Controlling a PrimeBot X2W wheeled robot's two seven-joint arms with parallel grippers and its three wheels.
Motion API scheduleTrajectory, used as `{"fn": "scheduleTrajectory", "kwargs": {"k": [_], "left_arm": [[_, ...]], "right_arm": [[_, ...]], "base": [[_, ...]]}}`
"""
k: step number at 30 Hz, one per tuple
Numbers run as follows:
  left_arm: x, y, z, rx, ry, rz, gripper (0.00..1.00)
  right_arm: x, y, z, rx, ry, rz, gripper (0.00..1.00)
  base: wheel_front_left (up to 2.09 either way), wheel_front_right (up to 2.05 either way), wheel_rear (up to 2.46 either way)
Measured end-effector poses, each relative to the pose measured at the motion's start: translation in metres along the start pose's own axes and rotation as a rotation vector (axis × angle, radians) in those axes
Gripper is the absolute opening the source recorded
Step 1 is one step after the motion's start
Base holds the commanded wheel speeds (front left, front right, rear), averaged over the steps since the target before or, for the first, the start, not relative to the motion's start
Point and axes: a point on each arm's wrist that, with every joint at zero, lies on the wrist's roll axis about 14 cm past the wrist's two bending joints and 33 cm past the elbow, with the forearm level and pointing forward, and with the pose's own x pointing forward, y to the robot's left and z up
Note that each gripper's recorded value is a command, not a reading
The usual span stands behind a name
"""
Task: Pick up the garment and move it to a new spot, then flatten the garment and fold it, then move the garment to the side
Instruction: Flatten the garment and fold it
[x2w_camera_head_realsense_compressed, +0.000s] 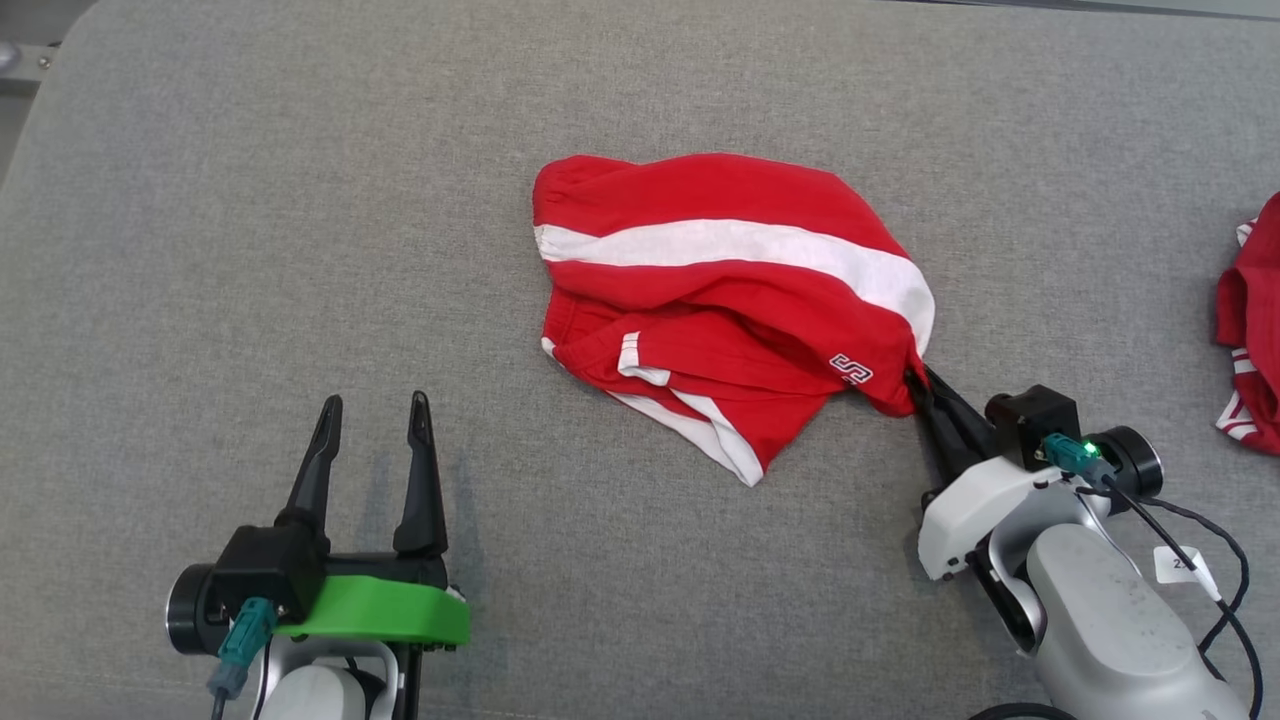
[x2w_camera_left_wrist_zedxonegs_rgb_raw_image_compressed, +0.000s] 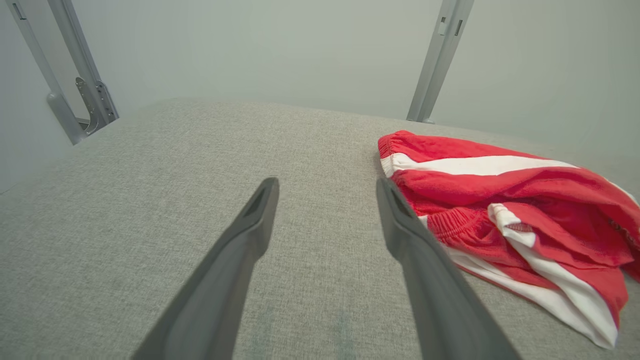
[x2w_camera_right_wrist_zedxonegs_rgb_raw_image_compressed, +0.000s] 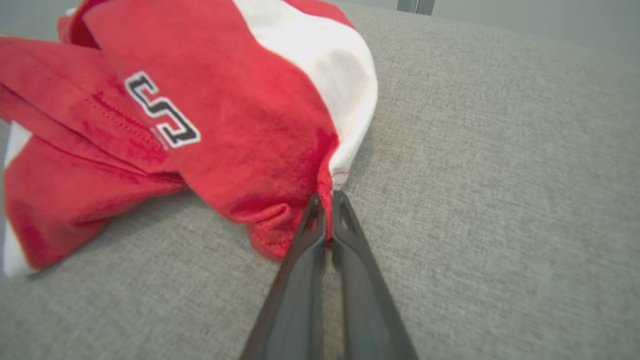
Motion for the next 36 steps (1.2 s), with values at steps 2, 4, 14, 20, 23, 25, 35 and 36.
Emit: {"fn": "scheduleTrajectory", "kwargs": {"k": [2,4,14,20,23,25,35,36], "left_arm": [[0.000,0.000,-0.001,-0.001,0.002,0.000,1.00],[0.001,-0.002,-0.001,-0.006,0.003,-0.004,1.00],[0.002,-0.013,0.000,-0.028,0.000,-0.032,1.00],[-0.002,-0.019,-0.008,-0.038,0.025,-0.047,1.00],[-0.003,-0.021,-0.013,-0.039,0.042,-0.057,1.00],[-0.003,-0.023,-0.015,-0.040,0.048,-0.061,1.00],[-0.009,-0.028,-0.008,-0.034,0.029,-0.083,1.00],[-0.009,-0.028,-0.006,-0.033,0.022,-0.086,1.00]], "right_arm": [[-0.001,-0.004,0.002,-0.007,-0.006,-0.007,0.00],[-0.004,-0.016,0.008,-0.030,-0.020,-0.027,0.00],[-0.020,-0.073,0.082,-0.307,-0.183,-0.111,0.00],[-0.032,-0.061,0.092,-0.490,-0.197,-0.071,0.55],[-0.040,-0.038,0.061,-0.454,-0.138,-0.021,1.00],[-0.049,-0.030,0.037,-0.423,-0.079,-0.005,1.00],[-0.094,-0.046,0.039,-0.181,-0.132,-0.194,1.00],[-0.098,-0.045,0.044,-0.165,-0.152,-0.206,1.00]], "base": [[0.00,0.00,0.00],[0.00,0.00,0.00],[0.00,0.00,0.00],[0.00,0.00,0.00],[0.00,0.00,0.00],[0.00,0.00,0.00],[0.00,0.00,0.00],[0.00,0.00,0.00]]}}
